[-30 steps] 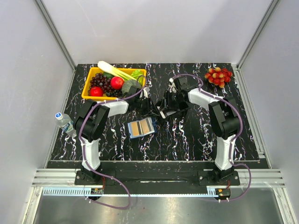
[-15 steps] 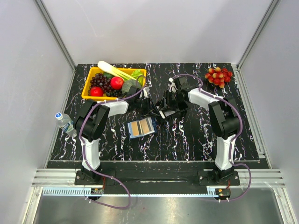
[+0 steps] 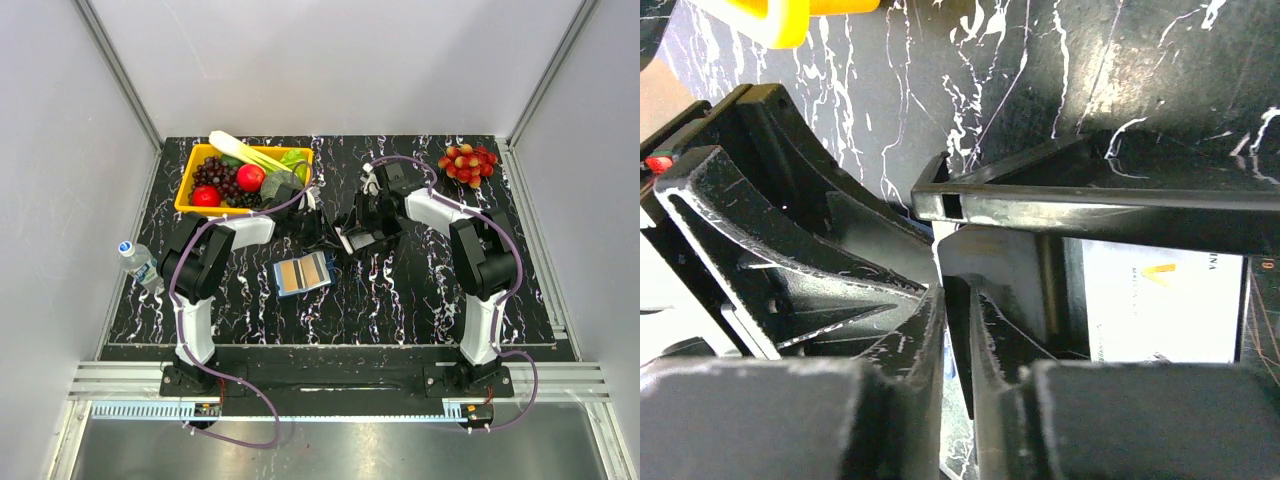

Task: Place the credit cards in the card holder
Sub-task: Pick up the credit card from the storage box.

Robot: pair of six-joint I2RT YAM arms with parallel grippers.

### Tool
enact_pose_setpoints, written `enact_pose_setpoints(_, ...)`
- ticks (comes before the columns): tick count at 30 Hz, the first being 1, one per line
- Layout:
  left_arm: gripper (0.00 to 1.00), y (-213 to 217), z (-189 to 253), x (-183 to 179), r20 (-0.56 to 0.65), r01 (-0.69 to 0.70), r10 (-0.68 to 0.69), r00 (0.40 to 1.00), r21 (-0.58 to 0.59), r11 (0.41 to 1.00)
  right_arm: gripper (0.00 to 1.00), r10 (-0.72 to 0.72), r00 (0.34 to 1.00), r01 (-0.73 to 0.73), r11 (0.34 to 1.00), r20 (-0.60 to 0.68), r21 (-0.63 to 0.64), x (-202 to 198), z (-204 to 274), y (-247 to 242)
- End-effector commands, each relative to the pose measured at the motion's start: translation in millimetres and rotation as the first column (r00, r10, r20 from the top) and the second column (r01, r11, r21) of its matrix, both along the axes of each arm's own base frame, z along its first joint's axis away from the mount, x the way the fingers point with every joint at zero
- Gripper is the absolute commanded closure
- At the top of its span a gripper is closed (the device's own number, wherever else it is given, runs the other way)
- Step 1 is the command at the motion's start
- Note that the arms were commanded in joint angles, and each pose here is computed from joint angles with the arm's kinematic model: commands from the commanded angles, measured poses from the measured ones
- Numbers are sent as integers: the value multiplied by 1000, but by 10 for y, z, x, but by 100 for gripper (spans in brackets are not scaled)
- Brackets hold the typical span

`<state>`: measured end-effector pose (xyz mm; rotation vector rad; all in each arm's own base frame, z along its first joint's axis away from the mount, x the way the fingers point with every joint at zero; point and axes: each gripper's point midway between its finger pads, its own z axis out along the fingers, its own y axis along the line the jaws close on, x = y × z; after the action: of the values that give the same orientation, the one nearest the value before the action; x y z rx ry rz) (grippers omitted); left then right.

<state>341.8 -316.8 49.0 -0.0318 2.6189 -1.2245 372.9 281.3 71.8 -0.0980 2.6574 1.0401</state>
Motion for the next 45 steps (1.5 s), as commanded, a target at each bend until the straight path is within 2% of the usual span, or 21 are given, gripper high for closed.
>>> enact_pose_setpoints(1,64,-75,127,88,60,8,-5,998,-45,999,86,4,999,-6,999,44,39,-9,254,63)
enact_pose_setpoints(10,64,-70,137,67,62,8,-5,998,-45,999,94,-64,988,77,993,143,-89,223,289,-129)
enact_pose_setpoints(12,64,-66,147,79,66,7,-4,998,-45,999,100,-63,987,78,992,148,-99,243,282,-145)
enact_pose_setpoints(16,63,-62,140,77,66,6,-4,998,-43,999,100,-55,984,77,989,169,-130,257,305,-162)
enact_pose_setpoints(21,63,-70,126,72,63,9,-6,998,-42,999,100,35,986,3,974,164,-225,152,179,-123)
enact_pose_setpoints(25,64,-72,142,76,67,9,-6,998,-44,999,96,78,987,-33,954,140,-299,71,19,-144)
enact_pose_setpoints(33,64,-70,148,87,66,8,-5,998,-44,999,89,109,988,-60,929,113,-366,16,-91,-213)
enact_pose_setpoints(38,64,-68,144,81,65,10,-8,998,-42,999,88,141,986,-98,923,91,-373,-54,-134,-198)
enact_pose_setpoints(41,64,-65,132,82,63,7,-5,998,-40,999,84,150,985,-109,923,84,-370,-73,-138,-185)
enact_pose_setpoints(43,64,-58,130,85,62,6,-3,998,-39,999,84,148,985,-105,920,85,-376,-68,-139,-197)
enact_pose_setpoints(45,64,-70,145,81,67,8,-5,998,-41,999,92,145,985,-99,920,95,-378,-59,-99,-198)
